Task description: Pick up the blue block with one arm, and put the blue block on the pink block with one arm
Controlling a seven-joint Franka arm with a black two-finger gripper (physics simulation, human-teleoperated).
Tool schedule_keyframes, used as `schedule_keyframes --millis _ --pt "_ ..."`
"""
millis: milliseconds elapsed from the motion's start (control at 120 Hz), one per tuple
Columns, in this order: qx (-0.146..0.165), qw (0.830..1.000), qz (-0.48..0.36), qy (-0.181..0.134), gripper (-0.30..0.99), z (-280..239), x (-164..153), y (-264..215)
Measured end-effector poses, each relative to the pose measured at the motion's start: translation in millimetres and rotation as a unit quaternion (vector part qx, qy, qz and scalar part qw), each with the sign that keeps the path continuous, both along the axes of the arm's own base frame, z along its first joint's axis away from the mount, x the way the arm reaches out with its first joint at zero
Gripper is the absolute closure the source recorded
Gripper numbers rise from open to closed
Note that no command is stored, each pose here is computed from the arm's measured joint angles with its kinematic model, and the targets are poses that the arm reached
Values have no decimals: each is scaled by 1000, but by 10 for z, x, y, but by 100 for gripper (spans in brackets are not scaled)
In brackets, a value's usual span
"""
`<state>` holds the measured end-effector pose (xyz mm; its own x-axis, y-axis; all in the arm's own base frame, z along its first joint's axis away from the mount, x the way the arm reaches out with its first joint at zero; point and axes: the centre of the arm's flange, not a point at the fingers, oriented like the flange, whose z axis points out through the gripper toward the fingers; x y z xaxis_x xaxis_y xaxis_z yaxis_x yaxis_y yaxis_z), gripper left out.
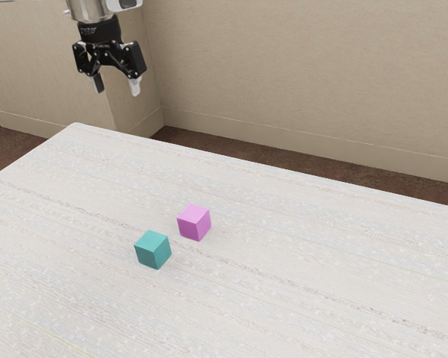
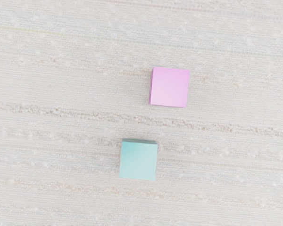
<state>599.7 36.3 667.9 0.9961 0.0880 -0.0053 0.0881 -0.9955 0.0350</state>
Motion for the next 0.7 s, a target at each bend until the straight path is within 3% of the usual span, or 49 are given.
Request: schedule_keyframes --millis 208,308,375,475,658,700 --pt "0 1000 3 2 0 2 -7 3" --pt "10 997 -5 -71 0 863 -431 -131" --pt "7 996 -40 -82 0 1048 -577 -400" --pt "1 993 -102 -59 0 884 -517 -857" --pt "1 993 -120 2 0 282 -298 -793" --pt "7 992 -121 21 0 77 -397 -775"
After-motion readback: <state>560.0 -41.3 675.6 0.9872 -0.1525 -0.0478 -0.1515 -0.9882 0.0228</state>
